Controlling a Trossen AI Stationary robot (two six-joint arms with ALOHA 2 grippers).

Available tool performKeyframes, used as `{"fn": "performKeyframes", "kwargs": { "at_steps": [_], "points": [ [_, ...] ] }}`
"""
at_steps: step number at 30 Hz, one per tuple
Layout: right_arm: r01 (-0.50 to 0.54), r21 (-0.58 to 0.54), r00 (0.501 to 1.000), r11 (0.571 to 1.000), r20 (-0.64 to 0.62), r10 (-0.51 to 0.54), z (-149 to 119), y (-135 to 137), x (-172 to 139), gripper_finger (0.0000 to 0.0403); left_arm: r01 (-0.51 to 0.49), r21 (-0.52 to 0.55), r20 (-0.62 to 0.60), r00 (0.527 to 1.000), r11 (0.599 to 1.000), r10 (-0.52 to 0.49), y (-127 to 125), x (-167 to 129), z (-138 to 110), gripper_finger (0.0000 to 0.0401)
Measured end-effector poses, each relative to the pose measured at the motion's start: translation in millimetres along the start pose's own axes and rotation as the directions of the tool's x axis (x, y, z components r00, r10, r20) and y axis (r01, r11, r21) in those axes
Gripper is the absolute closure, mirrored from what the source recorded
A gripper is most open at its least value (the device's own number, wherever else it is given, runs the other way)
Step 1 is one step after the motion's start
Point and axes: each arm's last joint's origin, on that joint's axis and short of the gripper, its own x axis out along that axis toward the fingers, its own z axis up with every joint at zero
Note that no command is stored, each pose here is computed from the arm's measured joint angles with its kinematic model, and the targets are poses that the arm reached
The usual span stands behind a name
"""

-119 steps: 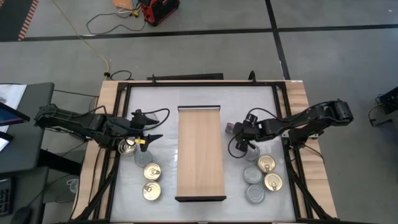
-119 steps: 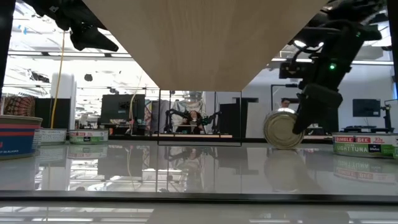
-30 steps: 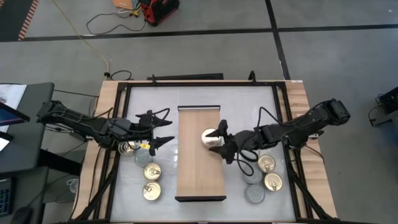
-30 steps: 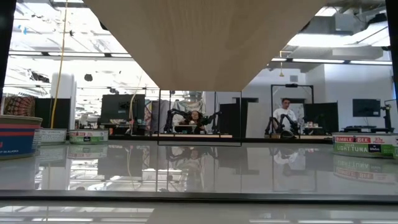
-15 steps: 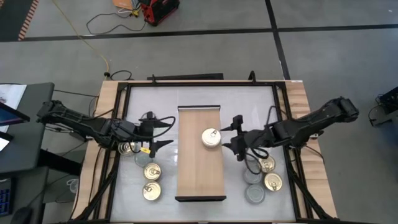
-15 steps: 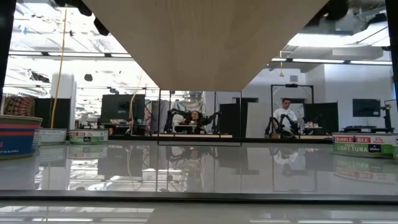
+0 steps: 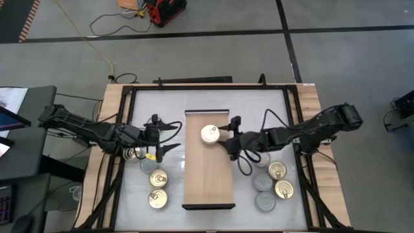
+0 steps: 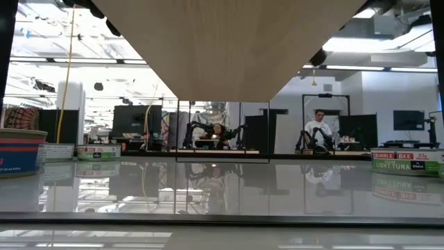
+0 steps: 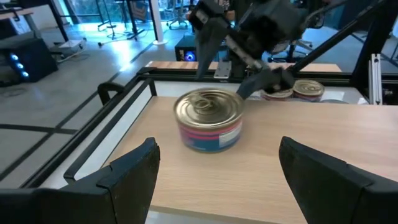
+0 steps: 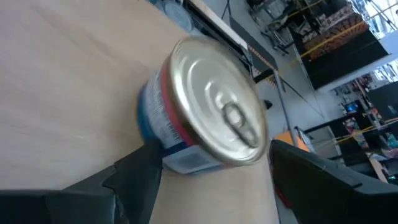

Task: Stack canned seafood by type on shelf
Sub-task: Put the blue tuna can on the shelf, then put the green tuna can on the shelf

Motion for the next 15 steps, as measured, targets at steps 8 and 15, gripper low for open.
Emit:
{"fn": "performKeyframes", "kwargs": {
  "at_steps": [8,15],
  "points": [
    [-0.005,0.075,0.999,0.997,0.041,0.001,15,-13,-34,0.0072,0.057,-0.010,-0.017,0.998,0.998,-0.057,-3,-1,-2,0.0085],
    [-0.105,0.527,0.946,0.843,-0.207,0.248,-27,-40,-85,0.0072,0.046,0.042,-0.050,0.998,0.998,-0.044,-3,-1,-5,0.0085]
  ]
}}
